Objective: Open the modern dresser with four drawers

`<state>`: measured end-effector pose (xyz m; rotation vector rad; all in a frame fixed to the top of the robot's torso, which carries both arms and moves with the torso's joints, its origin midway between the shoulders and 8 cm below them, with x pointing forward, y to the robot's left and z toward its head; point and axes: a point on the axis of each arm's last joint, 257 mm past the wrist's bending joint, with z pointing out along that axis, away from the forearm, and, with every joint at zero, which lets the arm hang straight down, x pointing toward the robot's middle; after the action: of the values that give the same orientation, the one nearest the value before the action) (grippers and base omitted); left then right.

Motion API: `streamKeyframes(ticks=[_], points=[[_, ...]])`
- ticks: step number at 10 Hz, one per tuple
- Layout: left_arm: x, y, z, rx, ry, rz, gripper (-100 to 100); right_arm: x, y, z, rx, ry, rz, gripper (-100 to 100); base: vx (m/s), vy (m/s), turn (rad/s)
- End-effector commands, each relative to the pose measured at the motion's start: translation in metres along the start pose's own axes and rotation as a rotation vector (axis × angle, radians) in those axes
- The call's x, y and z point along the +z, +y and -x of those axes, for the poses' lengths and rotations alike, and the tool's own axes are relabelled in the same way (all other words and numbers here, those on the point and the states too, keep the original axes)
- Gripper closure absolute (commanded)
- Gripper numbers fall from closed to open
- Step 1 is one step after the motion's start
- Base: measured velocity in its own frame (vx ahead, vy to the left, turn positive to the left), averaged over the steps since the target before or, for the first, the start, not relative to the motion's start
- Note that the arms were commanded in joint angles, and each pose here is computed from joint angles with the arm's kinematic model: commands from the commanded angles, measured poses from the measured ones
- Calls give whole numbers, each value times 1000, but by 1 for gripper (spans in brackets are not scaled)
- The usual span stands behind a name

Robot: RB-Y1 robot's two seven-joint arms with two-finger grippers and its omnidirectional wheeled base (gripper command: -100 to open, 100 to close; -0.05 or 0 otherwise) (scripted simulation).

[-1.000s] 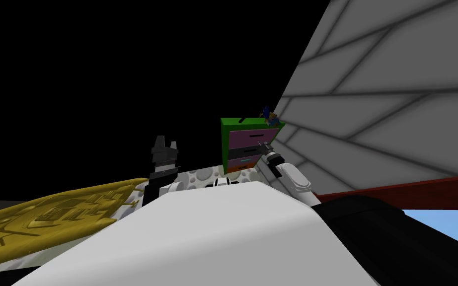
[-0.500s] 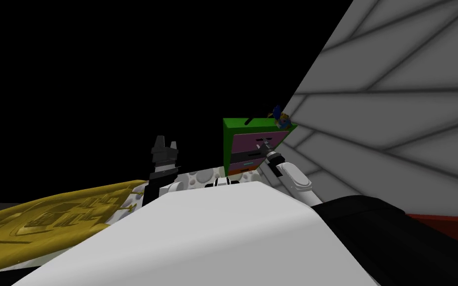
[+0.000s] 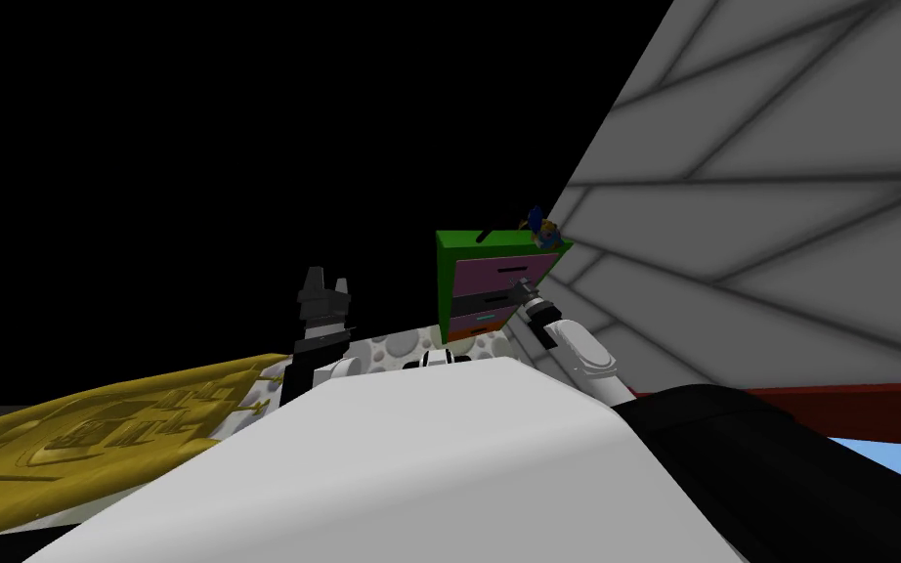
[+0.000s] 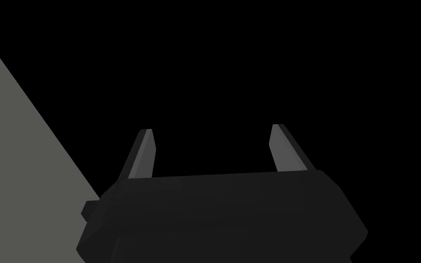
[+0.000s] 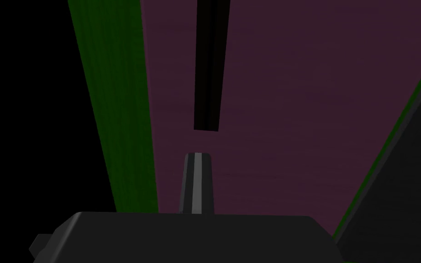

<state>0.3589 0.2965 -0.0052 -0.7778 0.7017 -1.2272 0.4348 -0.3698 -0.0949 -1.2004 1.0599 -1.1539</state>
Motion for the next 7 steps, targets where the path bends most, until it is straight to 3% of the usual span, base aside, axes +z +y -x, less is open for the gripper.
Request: streamKeyframes(ticks=[1,2,5,7], points=[[0,0,0,0,0,0,0,-1,-1,1,1,-4,0,100,-81,-23,-12],[0,0,0,0,0,0,0,0,3,-1,1,2,5,-100,59,-8,72],[0,0,0,0,0,0,0,1,8,-4,1,11,11,-100,168,4,49],[0,0,0,0,0,0,0,1,0,-10,1,7,9,-100,109,22,5]])
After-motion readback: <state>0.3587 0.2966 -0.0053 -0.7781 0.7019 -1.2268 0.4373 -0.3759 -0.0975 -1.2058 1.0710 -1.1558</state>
